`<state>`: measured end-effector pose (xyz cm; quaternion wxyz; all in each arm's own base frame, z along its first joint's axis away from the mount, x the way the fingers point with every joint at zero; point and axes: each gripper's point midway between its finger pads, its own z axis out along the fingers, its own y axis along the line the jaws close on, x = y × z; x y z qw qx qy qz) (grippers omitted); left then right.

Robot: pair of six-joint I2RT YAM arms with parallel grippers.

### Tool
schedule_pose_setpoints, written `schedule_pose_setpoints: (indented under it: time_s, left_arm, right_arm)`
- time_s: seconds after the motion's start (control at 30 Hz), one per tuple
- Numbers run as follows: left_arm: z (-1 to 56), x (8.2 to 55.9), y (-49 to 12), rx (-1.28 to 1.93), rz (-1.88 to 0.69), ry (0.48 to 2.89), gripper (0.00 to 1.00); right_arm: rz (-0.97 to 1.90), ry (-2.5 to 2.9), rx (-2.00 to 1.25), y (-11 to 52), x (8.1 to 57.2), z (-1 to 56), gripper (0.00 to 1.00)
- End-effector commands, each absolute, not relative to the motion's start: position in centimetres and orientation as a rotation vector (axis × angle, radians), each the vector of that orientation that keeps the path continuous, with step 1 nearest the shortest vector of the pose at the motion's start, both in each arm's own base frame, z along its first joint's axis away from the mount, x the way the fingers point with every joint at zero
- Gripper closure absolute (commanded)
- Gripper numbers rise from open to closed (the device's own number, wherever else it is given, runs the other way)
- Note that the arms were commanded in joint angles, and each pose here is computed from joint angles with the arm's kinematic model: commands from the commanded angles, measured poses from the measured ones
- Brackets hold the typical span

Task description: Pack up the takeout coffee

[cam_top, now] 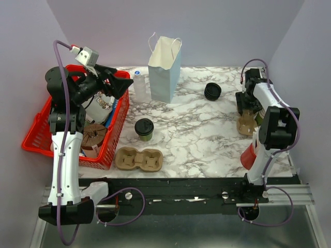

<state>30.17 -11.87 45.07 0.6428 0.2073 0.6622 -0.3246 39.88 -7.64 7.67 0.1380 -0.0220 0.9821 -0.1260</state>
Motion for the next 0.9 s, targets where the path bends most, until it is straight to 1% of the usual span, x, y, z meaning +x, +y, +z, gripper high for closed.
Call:
schedule_pose_setpoints:
  time_s: [0.0,0.07,0.1,0.2,0.23,0.3,0.33,0.4,0.5,0.57,0.63,0.67,0.73,0.87]
  left_arm:
    - [46.8,30.7,-11.7,0.461,-0.714,1.473,0.02]
    - [46.8,31.1,-11.7,0.465,-0.705,1.474,0.02]
    - [46.9,31.4,-11.7,0.456,-0.695,1.473,0.01]
    - [46.9,33.0,-11.8,0.445,-0.674,1.489,0.01]
    - [47.5,33.4,-11.8,0.448,-0.655,1.481,0.01]
    - [46.5,34.7,-12.9,0.464,-0.654,1.521,0.01]
    - [47.1,35.1,-13.1,0.457,-0.630,1.514,0.02]
    - [45.7,37.1,-13.5,0.478,-0.583,1.565,0.02]
    - [44.0,40.5,-14.3,0.473,-0.507,1.632,0.02]
    - [42.5,43.4,-15.1,0.462,-0.494,1.680,0.04]
    - [41.4,45.2,-16.0,0.472,-0.481,1.702,0.05]
    - [40.4,46.9,-16.2,0.470,-0.445,1.714,0.06]
    - [39.4,48.3,-17.1,0.473,-0.429,1.726,0.06]
    - [36.7,52.7,-18.0,0.434,-0.367,1.769,0.06]
  right_arm:
    - [-0.221,2.784,-0.051,-5.9,39.6,11.0,0.27]
    - [-0.094,2.775,-0.067,-4.0,38.8,12.3,0.23]
    - [-0.063,2.740,-0.096,-2.9,38.6,13.7,0.22]
    - [0.036,2.709,-0.200,0.2,37.6,15.1,0.18]
    - [0.052,2.672,-0.216,0.6,37.3,16.4,0.18]
    - [0.135,2.605,-0.381,4.7,37.0,17.7,0.16]
    - [0.162,2.553,-0.429,5.9,36.8,19.1,0.15]
    - [0.284,2.473,-0.563,9.6,36.2,20.7,0.14]
    - [0.410,2.380,-0.662,12.9,35.3,22.4,0.13]
    - [0.437,2.371,-0.683,13.6,35.0,22.5,0.13]
    - [0.434,2.386,-0.667,13.5,34.9,22.2,0.13]
    - [0.425,2.385,-0.668,13.4,34.9,22.1,0.12]
    - [0.411,2.391,-0.674,13.2,34.8,21.7,0.11]
    - [0.434,2.392,-0.663,13.4,34.5,21.8,0.11]
